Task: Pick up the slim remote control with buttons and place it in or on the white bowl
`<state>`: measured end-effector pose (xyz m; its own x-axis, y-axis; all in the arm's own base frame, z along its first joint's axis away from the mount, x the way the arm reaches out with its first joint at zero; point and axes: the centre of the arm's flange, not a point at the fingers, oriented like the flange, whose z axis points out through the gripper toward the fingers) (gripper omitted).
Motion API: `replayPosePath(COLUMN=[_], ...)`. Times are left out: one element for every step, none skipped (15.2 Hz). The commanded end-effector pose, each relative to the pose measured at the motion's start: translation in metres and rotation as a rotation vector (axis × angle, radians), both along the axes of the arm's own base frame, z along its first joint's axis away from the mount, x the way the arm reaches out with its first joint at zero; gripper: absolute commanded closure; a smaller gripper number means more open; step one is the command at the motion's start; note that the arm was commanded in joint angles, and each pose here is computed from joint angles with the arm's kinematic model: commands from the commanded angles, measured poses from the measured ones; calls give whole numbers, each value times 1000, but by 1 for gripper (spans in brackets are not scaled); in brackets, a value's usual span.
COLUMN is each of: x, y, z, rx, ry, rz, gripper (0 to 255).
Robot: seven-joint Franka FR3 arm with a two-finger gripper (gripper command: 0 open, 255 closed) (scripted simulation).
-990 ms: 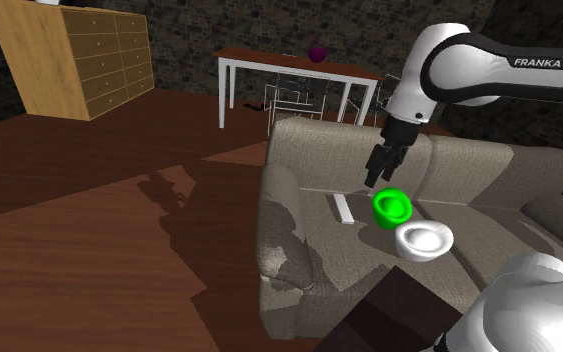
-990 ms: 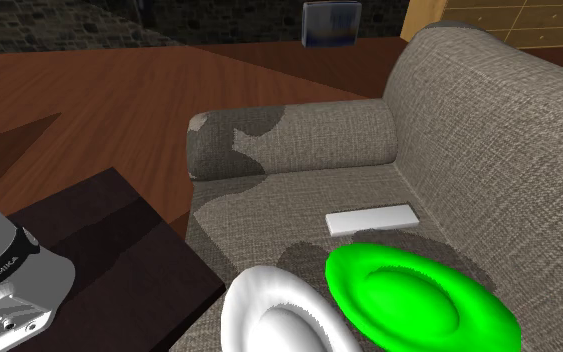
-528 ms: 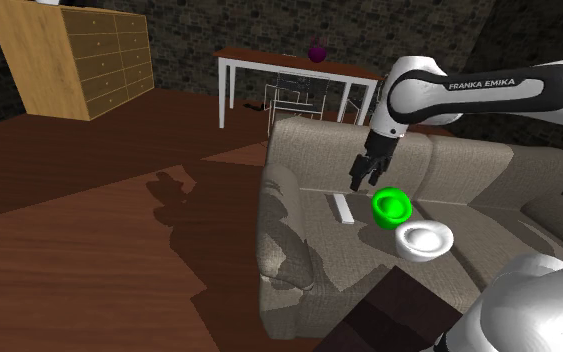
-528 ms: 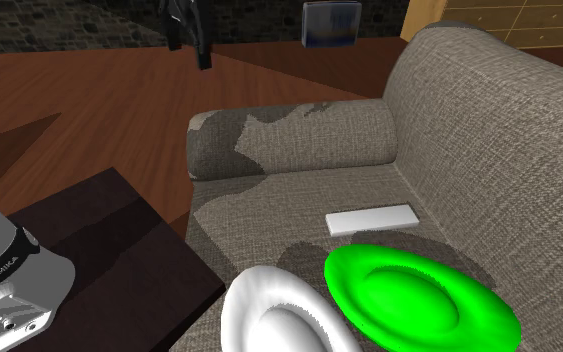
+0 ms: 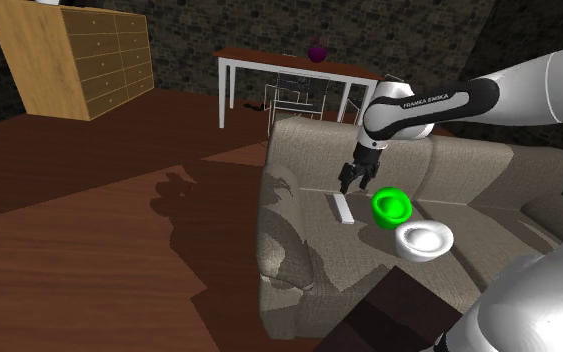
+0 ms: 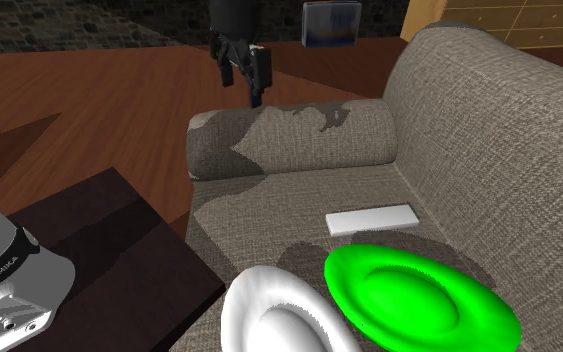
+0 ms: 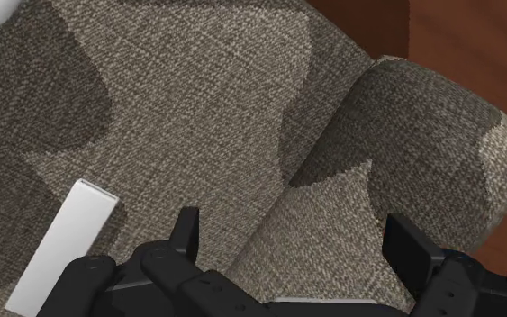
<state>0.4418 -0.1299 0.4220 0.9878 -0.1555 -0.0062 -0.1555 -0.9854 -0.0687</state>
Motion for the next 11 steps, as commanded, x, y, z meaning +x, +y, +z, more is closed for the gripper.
replayPosePath(x=[13, 19, 26, 32, 37, 43, 49, 55, 60, 66, 71], y=[-13, -20, -28, -36, -44, -51, -59, -68, -76, -84, -92], z=[-19, -27, -35, -44, -52, -60, -68, -76, -85, -93, -101], rx=[-7, -11, -14, -17, -20, -23, -26, -30, -33, -36, -39], ry=[0, 0, 0, 0, 1, 1, 1, 1, 1, 2, 2], rz=[-25, -37, -49, -61, -73, -85, -97, -109, -121, -133, -145], gripper=[0, 0, 0, 0, 0, 0, 0, 0, 0, 0, 0])
